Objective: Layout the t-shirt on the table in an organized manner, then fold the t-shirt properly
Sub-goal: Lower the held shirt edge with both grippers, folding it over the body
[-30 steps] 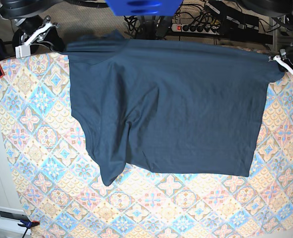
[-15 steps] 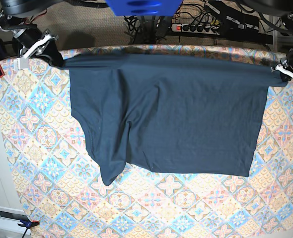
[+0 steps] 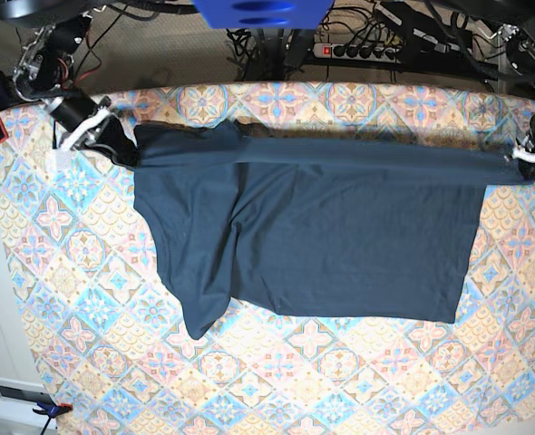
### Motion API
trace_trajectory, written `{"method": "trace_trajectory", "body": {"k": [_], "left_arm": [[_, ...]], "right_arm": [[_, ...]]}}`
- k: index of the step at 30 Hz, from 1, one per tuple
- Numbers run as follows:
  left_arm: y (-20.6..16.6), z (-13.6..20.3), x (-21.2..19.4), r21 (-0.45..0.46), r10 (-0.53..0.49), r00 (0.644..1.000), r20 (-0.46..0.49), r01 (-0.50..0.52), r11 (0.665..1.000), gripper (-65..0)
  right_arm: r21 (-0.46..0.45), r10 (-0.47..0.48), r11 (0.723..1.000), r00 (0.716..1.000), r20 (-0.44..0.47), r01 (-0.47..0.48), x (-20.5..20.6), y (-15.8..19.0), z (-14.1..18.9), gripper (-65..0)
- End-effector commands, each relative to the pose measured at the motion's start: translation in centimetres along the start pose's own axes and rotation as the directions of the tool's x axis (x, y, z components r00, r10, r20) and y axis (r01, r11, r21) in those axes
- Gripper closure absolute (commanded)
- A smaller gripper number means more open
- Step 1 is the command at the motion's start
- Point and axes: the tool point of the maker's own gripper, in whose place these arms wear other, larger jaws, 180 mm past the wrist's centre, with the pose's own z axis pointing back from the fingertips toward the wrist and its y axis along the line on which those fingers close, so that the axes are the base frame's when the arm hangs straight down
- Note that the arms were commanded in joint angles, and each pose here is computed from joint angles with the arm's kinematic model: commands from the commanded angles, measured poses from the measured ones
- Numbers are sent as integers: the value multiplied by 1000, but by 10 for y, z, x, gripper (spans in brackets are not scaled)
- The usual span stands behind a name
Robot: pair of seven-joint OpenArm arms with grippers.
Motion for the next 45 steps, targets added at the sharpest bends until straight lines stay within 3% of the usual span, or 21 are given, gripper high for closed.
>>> {"method": "trace_trajectory", "body": {"k": [1,7,13,19,23,25,32,37,39,42,45], "left_arm": [[1,4,21,11,-17,998,60,17,1000,0],[-23,-7,43,-49,13,993,121,-7,999,-3],[-41,-15,41,-89,17,993,114,-7,996,-4],[-15,-43,23,11,54,998,21,-54,998,-3],[-9,-54,13,20,82,997,-16,-82,996,-3],[-12,-56,20,11,93,996,13,-93,996,-3],[-46,-74,25,-58,14,999,40,-12,998,-3],[-52,-76,25,-67,11,999,46,-8,998,-5],[-55,-79,20,-76,4,1000,5,-4,997,-23],[-61,-82,5,-92,-44,994,-99,35,995,-100],[-60,-81,5,-90,-47,994,-97,38,995,-156]], "right_arm": [[29,23,999,998,55,-25,19,5,-2,0],[97,19,995,997,77,-26,34,12,-30,0],[82,2,997,998,60,-7,39,-4,-52,0],[91,-41,995,997,62,36,43,-13,-65,0],[101,-37,994,996,78,29,53,-12,-70,0],[108,-37,994,995,89,27,60,-12,-74,0],[121,-55,992,993,103,42,69,-14,-82,0],[119,-82,990,992,94,71,65,-20,-85,0],[111,-75,992,993,87,66,63,-21,-85,0],[102,-68,993,994,80,60,61,-21,-84,-16],[99,-45,994,995,91,36,67,-18,-81,-102]]}}
